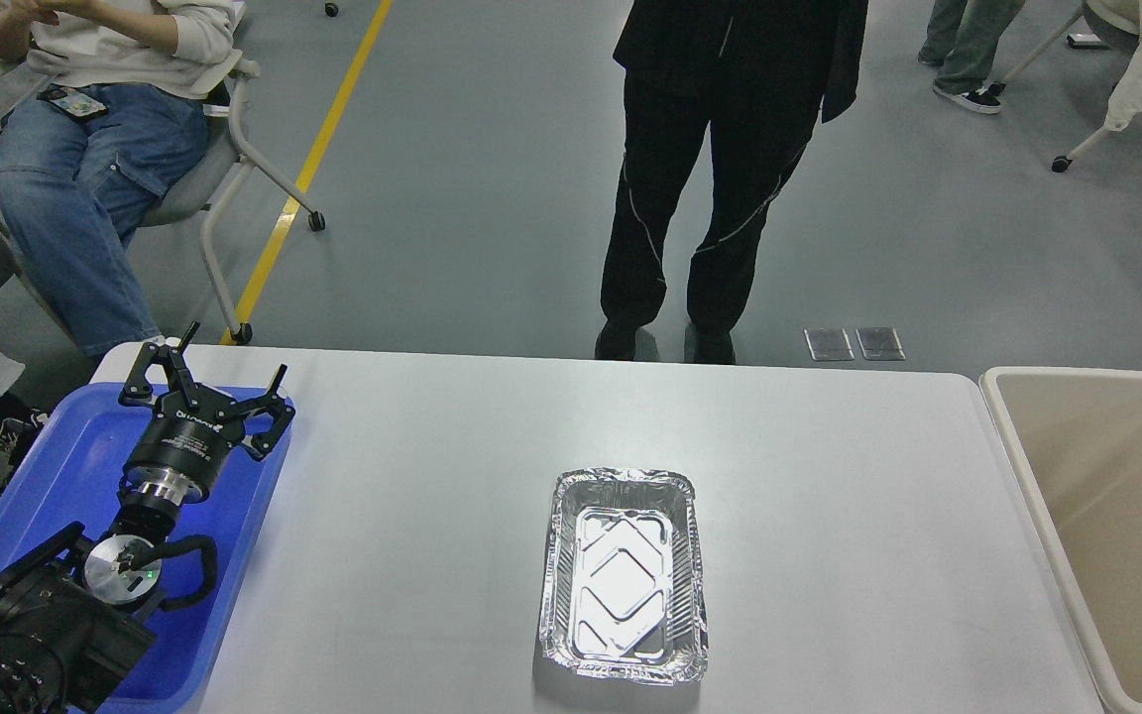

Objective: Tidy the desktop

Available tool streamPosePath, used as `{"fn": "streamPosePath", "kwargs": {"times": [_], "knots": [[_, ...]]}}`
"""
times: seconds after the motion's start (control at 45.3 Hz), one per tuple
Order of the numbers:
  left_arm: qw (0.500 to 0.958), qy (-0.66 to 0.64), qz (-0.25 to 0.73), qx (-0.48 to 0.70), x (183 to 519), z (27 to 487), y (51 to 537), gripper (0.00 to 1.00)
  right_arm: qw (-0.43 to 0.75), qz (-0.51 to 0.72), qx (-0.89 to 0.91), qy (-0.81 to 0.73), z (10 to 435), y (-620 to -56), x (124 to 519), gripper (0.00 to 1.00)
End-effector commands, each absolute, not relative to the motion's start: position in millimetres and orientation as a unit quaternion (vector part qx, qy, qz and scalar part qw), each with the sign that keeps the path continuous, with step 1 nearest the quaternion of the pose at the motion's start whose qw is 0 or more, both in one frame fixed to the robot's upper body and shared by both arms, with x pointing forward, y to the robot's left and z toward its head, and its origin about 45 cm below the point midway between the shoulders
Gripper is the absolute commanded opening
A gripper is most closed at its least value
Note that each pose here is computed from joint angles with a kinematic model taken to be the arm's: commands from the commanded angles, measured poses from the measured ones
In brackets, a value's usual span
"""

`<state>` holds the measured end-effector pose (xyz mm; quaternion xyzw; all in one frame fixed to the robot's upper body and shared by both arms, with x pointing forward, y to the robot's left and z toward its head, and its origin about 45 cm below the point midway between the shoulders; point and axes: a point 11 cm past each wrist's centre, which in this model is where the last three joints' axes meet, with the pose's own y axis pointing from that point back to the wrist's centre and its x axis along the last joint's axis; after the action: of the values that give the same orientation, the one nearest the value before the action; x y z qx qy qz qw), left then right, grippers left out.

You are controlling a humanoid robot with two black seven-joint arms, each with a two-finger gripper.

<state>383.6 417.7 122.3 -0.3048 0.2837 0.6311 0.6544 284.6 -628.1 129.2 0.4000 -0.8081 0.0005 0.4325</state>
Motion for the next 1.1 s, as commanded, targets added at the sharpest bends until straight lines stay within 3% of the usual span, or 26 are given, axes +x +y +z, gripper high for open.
{"fn": "streamPosePath", "kwargs": {"times": [0.0, 0.243, 0.596, 0.817, 1.081], "knots": [[0.654, 0.284, 0.632, -0.305, 383, 122, 418, 1.00, 0.433, 0.012, 0.384, -0.815, 138, -635, 285, 1.00], [0.654, 0.284, 0.632, -0.305, 383, 122, 418, 1.00, 0.418, 0.009, 0.387, -0.822, 140, -632, 290, 1.00], [0.653, 0.284, 0.633, -0.306, 383, 122, 419, 1.00, 0.305, -0.035, 0.379, -0.873, 160, -641, 300, 1.00], [0.653, 0.283, 0.632, -0.306, 383, 122, 418, 1.00, 0.167, -0.088, 0.384, -0.904, 172, -643, 308, 1.00], [0.653, 0.284, 0.633, -0.306, 383, 122, 419, 1.00, -0.006, -0.140, 0.483, -0.864, 188, -606, 334, 1.00]]}}
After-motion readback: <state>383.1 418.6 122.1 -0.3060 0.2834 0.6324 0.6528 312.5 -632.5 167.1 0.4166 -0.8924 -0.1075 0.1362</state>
